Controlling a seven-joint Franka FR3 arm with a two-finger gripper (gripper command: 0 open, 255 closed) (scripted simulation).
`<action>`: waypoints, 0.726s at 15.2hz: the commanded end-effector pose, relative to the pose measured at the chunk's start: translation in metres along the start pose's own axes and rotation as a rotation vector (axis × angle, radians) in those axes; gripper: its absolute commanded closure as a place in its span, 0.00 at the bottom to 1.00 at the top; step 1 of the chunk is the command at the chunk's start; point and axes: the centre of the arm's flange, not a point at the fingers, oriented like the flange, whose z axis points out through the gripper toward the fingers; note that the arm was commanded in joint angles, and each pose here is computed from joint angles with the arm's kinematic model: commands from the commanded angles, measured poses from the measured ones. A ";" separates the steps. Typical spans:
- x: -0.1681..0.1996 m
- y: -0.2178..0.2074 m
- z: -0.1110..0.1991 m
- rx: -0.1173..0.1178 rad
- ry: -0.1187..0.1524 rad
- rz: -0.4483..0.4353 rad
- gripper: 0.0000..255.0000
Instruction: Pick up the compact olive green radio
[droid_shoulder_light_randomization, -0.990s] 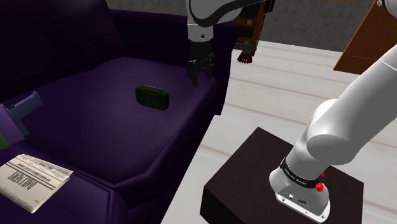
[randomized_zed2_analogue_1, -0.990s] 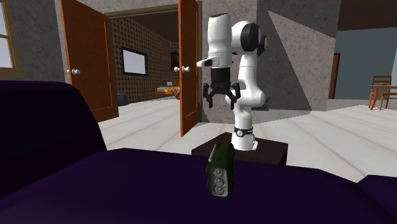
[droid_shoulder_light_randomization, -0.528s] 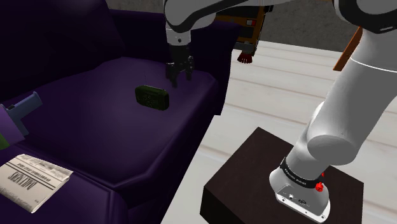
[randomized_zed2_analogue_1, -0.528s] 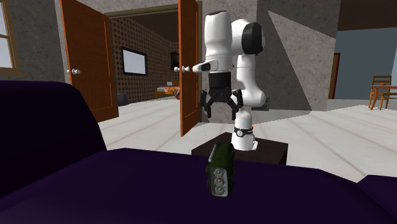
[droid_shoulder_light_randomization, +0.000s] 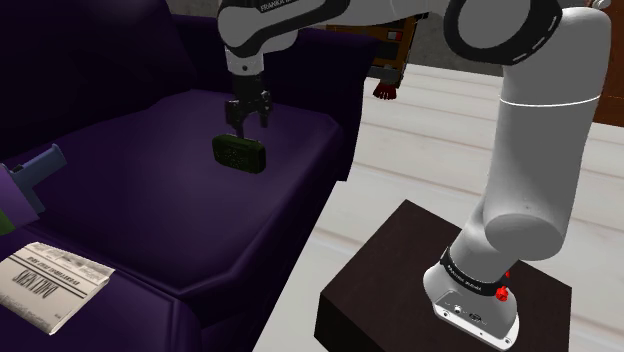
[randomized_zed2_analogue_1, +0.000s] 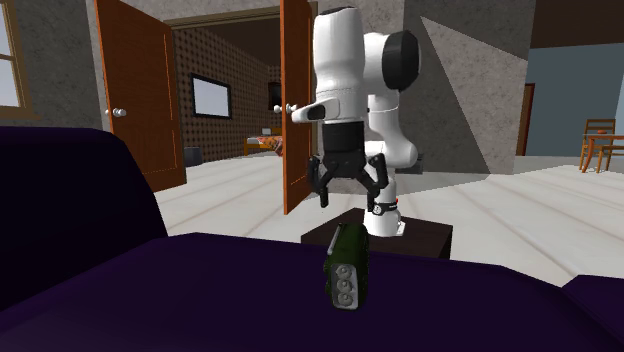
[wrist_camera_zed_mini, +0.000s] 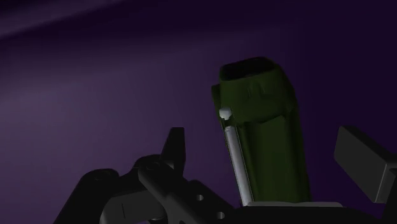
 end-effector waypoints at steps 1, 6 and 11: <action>0.025 -0.008 0.004 0.007 0.009 -0.004 0.00; 0.065 -0.021 0.015 0.020 0.022 -0.012 0.00; 0.067 -0.020 0.041 0.020 0.022 -0.012 0.00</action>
